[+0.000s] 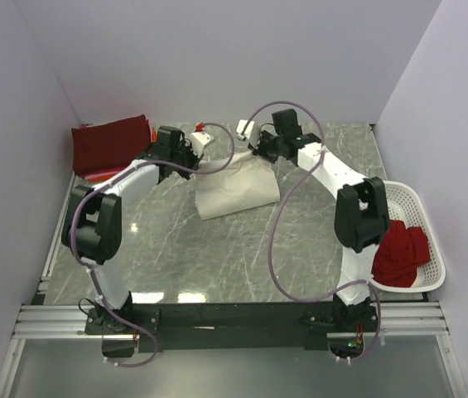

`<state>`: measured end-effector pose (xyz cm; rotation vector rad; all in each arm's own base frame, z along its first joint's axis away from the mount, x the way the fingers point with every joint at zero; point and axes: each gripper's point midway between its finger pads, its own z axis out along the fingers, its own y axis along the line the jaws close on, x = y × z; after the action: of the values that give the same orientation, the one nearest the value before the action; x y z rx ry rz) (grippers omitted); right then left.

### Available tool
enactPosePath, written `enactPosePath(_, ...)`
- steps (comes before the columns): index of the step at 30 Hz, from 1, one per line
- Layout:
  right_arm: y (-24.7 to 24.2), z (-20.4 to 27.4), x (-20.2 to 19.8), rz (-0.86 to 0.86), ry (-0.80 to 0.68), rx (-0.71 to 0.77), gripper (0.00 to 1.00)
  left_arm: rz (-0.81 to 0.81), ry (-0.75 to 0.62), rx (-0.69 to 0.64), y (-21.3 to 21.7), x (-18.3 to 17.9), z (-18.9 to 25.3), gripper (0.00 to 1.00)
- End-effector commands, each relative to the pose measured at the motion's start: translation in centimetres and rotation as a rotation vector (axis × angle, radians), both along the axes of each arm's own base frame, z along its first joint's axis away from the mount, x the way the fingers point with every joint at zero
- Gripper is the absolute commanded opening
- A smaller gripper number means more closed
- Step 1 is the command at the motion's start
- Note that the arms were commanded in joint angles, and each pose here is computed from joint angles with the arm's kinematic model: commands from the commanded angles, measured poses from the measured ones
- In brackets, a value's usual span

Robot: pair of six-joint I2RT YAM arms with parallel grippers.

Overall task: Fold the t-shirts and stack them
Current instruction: Fold the tshirt, then neatly place the folded tshirt to the corner

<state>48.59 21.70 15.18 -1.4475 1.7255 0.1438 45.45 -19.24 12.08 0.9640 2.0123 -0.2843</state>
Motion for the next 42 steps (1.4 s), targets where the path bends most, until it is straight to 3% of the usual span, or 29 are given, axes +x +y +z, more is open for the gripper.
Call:
enactPosePath(1, 0.1, 1.5, 3.6, -0.08, -0.064, 0.03, 0.0, 0.022, -0.059, -0.053, -0.4, 3.1, 2.1, 0.0)
enactPosePath(7, 0.5, 0.2, 7.0, -0.16, -0.084, 0.048, 0.0, 0.134, -0.045, -0.059, 1.0, 6.1, 0.6, 0.0)
enactPosePath(9, 1.0, 0.0, 8.2, -0.196, -0.091, 0.066, 0.0, 0.183, -0.03, -0.065, 1.2, 7.3, 0.3, 0.06)
enactPosePath(10, 1.1, 0.1, 8.7, -0.221, -0.106, 0.073, 0.14, 0.215, -0.013, -0.056, 1.6, 7.6, -0.1, 0.16)
enactPosePath(11, 0.9, 0.4, 10.1, -0.29, -0.167, 0.072, 0.25, 0.278, 0.023, -0.07, 1.8, 8.1, -1.0, 0.4)
enactPosePath(13, 0.5, 1.5, 11.5, -0.437, -0.224, 0.135, 0.7, 0.388, 0.013, -0.075, 3.0, 9.5, 0.3, 0.59)
enactPosePath(14, -0.5, 3.1, 12.6, -0.548, -0.291, 0.15, 0.78, 0.445, 0.008, -0.114, 3.2, 9.9, 1.5, 0.87)
enactPosePath(15, -1.2, 4.4, 13.2, -0.658, -0.306, 0.233, 0.81, 0.503, -0.025, -0.142, 3.7, 10.5, 3.2, 0.99)
enactPosePath(19, -2.3, 7.3, 11.3, -0.656, -0.171, 0.378, 0.82, 0.609, -0.035, -0.262, 5.2, 8.8, 9.5, 0.99)
enactPosePath(22, -1.2, 8.3, 5.5, -0.419, 0.091, 0.441, 0.8, 0.567, 0.1, -0.414, 3.9, 5.1, 9.6, 0.99)
enactPosePath(24, 0.0, 8.3, -0.8, -0.183, 0.315, 0.482, 0.75, 0.512, 0.278, -0.516, 2.0, 2.0, 7.1, 1.0)
enactPosePath(28, -0.6, 5.5, -8.9, -0.113, 0.504, 0.489, 0.74, 0.501, 0.489, -0.615, 0.5, -1.1, 3.0, 0.94)
enactPosePath(29, -0.7, 7.2, -10.4, -0.088, 0.473, 0.505, 0.74, 0.533, 0.529, -0.622, 0.5, -1.5, 1.8, 0.9)
enactPosePath(34, -1.7, 6.6, -15.3, -0.082, 0.515, 0.51, 0.74, 0.604, 0.646, -0.614, 0.1, -0.6, -2.9, 0.83)
enactPosePath(42, -2.6, 6.3, -17.5, -0.079, 0.51, 0.554, 0.74, 0.787, 0.714, -0.533, 1.4, 1.8, -8.3, 0.81)
